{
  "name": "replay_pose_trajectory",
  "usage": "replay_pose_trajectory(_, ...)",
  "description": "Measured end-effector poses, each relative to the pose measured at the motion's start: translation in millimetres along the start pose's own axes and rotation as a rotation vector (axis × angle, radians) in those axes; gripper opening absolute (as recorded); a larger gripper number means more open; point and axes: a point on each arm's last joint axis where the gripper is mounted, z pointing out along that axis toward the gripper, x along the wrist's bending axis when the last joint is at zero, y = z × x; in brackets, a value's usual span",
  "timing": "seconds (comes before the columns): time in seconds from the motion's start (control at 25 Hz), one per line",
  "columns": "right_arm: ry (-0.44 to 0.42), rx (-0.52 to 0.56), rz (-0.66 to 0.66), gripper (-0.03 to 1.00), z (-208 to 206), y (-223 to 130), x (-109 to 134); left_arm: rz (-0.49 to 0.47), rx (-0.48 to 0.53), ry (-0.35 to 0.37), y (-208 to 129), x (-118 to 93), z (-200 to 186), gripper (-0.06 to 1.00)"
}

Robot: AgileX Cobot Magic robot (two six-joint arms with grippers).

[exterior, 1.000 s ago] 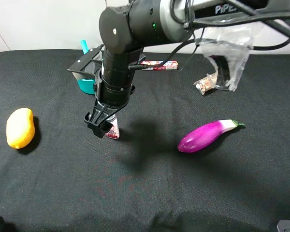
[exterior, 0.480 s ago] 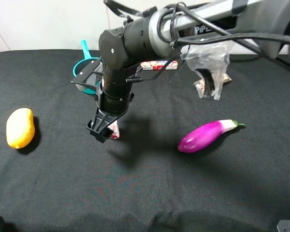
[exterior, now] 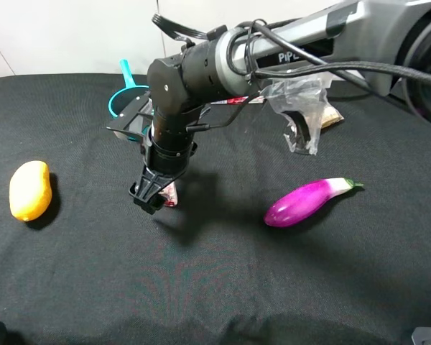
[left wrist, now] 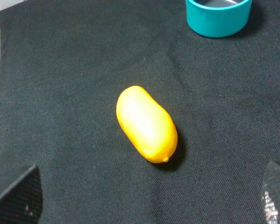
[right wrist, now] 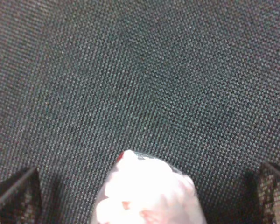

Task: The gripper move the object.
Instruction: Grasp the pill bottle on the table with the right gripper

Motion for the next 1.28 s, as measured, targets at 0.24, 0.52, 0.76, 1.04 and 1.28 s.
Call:
replay_pose_trajectory(0.24,0.006,0.017,0.006,0.69,9.2,-2.5,-0.7,0.0,0.0,0.0,0.0,0.0,0.0,0.99)
replay_pose_trajectory(0.52,0.014,0.012,0.017,0.69,10.1,-2.1,0.0,0.0,0.0,0.0,0.0,0.0,0.0,0.99)
replay_pose_trajectory(0.76,0.019,0.011,0.023,0.44,10.1,-2.0,0.4,0.0,0.0,0.0,0.0,0.0,0.0,0.99)
replay_pose_trajectory(1.04,0.018,0.008,0.022,0.32,9.7,-1.4,0.3,0.0,0.0,0.0,0.0,0.0,0.0,0.99)
replay_pose_trajectory(1.28,0.018,0.009,0.022,0.32,9.7,-1.5,0.3,0.0,0.0,0.0,0.0,0.0,0.0,0.99)
